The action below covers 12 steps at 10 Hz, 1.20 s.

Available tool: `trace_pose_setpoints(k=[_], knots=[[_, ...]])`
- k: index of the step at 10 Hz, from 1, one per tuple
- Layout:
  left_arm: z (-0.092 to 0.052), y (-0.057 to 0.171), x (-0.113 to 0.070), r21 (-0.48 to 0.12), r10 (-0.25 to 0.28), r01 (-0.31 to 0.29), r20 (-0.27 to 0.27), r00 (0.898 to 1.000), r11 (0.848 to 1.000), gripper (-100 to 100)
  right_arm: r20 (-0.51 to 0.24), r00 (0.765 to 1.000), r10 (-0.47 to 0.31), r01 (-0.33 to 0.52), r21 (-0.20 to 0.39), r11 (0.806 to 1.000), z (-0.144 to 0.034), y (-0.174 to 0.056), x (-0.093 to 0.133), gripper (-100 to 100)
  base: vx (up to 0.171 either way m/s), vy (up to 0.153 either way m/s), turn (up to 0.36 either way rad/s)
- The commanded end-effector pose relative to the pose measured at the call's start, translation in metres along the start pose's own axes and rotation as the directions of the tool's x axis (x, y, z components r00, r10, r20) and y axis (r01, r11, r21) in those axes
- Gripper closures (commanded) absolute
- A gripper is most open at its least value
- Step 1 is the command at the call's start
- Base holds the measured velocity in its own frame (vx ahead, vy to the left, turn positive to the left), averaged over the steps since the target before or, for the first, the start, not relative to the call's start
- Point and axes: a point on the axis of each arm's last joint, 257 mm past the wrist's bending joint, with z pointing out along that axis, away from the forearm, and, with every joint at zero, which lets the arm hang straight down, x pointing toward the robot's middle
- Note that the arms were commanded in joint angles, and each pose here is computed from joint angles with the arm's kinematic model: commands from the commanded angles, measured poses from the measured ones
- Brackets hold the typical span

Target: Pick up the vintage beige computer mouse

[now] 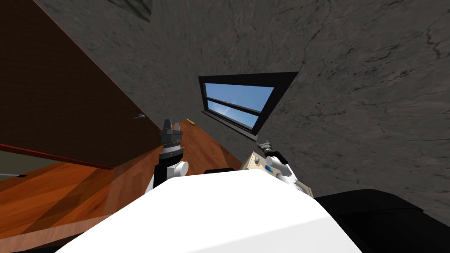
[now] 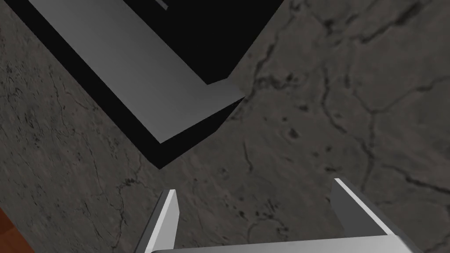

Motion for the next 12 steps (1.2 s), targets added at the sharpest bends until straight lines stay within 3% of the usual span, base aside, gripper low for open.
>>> trace_pose_setpoints(k=[1, 2, 3, 4, 5, 6, 7, 8, 9, 10, 11, 12], knots=[[0.000, 0.000, 0.000, 0.000, 0.000, 0.000, 0.000, 1.000, 1.000, 0, 0.109, 0.990, 0.087, -0.090, 0.023, 0.996, -0.010, -0.005, -0.050, -100, 0.109, -0.016, -0.027], [0.000, 0.000, 0.000, 0.000, 0.000, 0.000, 0.000, 1.000, 1.000, 0, 0.109, 0.990, 0.087, -0.090, 0.023, 0.996, -0.010, -0.005, -0.050, -100, 0.097, -0.009, -0.015], [0.000, 0.000, 0.000, 0.000, 0.000, 0.000, 0.000, 1.000, 1.000, 0, 0.200, 0.967, 0.161, -0.169, 0.024, 0.985, -0.023, -0.006, -0.092, -100, 0.137, -0.012, -0.032], [0.000, 0.000, 0.000, 0.000, 0.000, 0.000, 0.000, 1.000, 1.000, 0, 0.200, 0.967, 0.161, -0.169, 0.024, 0.985, -0.023, -0.006, -0.092, -100, 0.109, -0.006, -0.019], [0.000, 0.000, 0.000, 0.000, 0.000, 0.000, 0.000, 1.000, 1.000, 0, 0.280, 0.931, 0.232, -0.244, 0.009, 0.970, -0.038, -0.008, -0.131, -100, 0.107, -0.010, -0.012], [0.000, 0.000, 0.000, 0.000, 0.000, 0.000, 0.000, 1.000, 1.000, 0, 0.285, 0.930, 0.232, -0.246, 0.013, 0.969, -0.038, -0.009, -0.132, -100, 0.089, -0.012, -0.005], [0.000, 0.000, 0.000, 0.000, 0.000, 0.000, 0.000, 1.000, 1.000, 0, 0.359, 0.884, 0.299, -0.316, -0.010, 0.949, -0.057, -0.011, -0.169, -100, 0.101, -0.013, -0.003], [0.000, 0.000, 0.000, 0.000, 0.000, 0.000, 0.000, 1.000, 1.000, 0, 0.362, 0.883, 0.298, -0.317, -0.008, 0.948, -0.057, -0.012, -0.170, -100, 0.084, -0.008, -0.010], [0.000, 0.000, 0.000, 0.000, 0.000, 0.000, 0.000, 1.000, 1.000, 0, 0.419, 0.835, 0.358, -0.379, -0.034, 0.925, -0.075, -0.014, -0.197, -100, 0.100, -0.017, 0.015], [0.000, 0.000, 0.000, 0.000, 0.000, 0.000, 0.000, 1.000, 1.000, 0, 0.430, 0.828, 0.359, -0.382, -0.036, 0.924, -0.077, -0.016, -0.203, -100, 0.092, -0.017, 0.004], [0.000, 0.000, 0.000, 0.000, 0.000, 0.000, 0.000, 1.000, 1.000, 0, 0.488, 0.768, 0.415, -0.439, -0.070, 0.896, -0.098, -0.021, -0.233, -100, 0.106, -0.014, 0.020], [0.000, 0.000, 0.000, 0.000, 0.000, 0.000, 0.000, 1.000, 1.000, 0, 0.488, 0.768, 0.415, -0.439, -0.070, 0.896, -0.098, -0.021, -0.233, -100, 0.091, -0.015, 0.005]])
